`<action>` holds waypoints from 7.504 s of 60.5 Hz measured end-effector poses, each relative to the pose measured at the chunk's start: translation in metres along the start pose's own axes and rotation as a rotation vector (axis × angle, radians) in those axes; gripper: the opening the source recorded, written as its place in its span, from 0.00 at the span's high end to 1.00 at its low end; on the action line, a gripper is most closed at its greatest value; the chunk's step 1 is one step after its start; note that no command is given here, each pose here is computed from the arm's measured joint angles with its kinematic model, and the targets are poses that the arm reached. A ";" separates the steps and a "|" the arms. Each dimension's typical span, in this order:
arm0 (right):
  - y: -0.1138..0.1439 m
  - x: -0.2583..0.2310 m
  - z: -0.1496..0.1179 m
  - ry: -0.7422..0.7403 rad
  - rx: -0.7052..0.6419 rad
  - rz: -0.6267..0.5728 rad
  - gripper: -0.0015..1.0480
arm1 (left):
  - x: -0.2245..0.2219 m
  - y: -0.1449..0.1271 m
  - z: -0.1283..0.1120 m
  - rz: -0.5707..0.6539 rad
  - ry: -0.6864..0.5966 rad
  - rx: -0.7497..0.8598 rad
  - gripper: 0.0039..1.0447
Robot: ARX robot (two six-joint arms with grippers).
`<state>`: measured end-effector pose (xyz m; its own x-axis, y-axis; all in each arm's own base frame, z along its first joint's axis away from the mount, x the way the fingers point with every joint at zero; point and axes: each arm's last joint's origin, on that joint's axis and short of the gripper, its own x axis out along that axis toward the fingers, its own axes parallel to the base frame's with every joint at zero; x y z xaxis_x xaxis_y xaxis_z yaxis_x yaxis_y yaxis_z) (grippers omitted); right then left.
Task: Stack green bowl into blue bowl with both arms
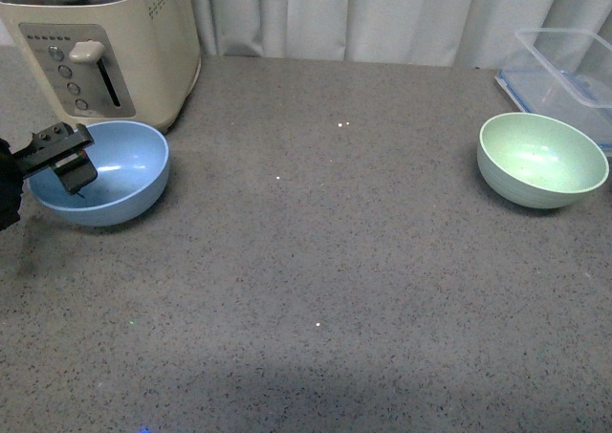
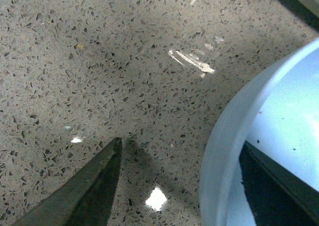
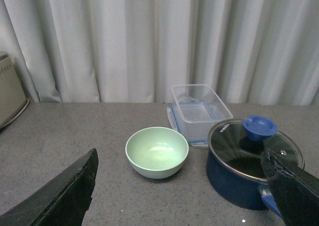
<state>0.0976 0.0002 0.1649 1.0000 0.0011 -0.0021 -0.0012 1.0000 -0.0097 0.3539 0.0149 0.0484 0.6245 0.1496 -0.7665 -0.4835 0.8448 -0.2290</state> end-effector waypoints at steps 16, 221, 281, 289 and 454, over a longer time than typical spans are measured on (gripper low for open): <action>0.000 0.000 0.000 0.000 0.000 0.000 0.09 | 0.001 -0.002 0.002 -0.017 0.007 -0.007 0.70; 0.000 0.000 0.000 0.000 0.000 0.000 0.09 | -0.205 0.051 -0.053 -0.378 -0.806 0.438 0.96; 0.000 0.000 0.000 0.000 0.000 0.001 0.09 | -0.245 0.072 -0.077 -0.387 -0.841 0.432 0.96; 0.000 0.000 0.000 0.000 0.000 0.000 0.09 | -0.247 0.074 -0.079 -0.387 -0.842 0.432 0.96; 0.005 0.280 -0.102 0.854 -0.511 0.694 0.42 | -0.256 0.084 -0.093 -0.384 -0.837 0.436 0.06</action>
<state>0.3778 0.0042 0.0625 0.4632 0.3356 -0.8202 -0.7294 0.6701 -0.1377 0.0967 -0.0001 0.1698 0.9999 -0.0008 0.0166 0.0008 1.0000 -0.0048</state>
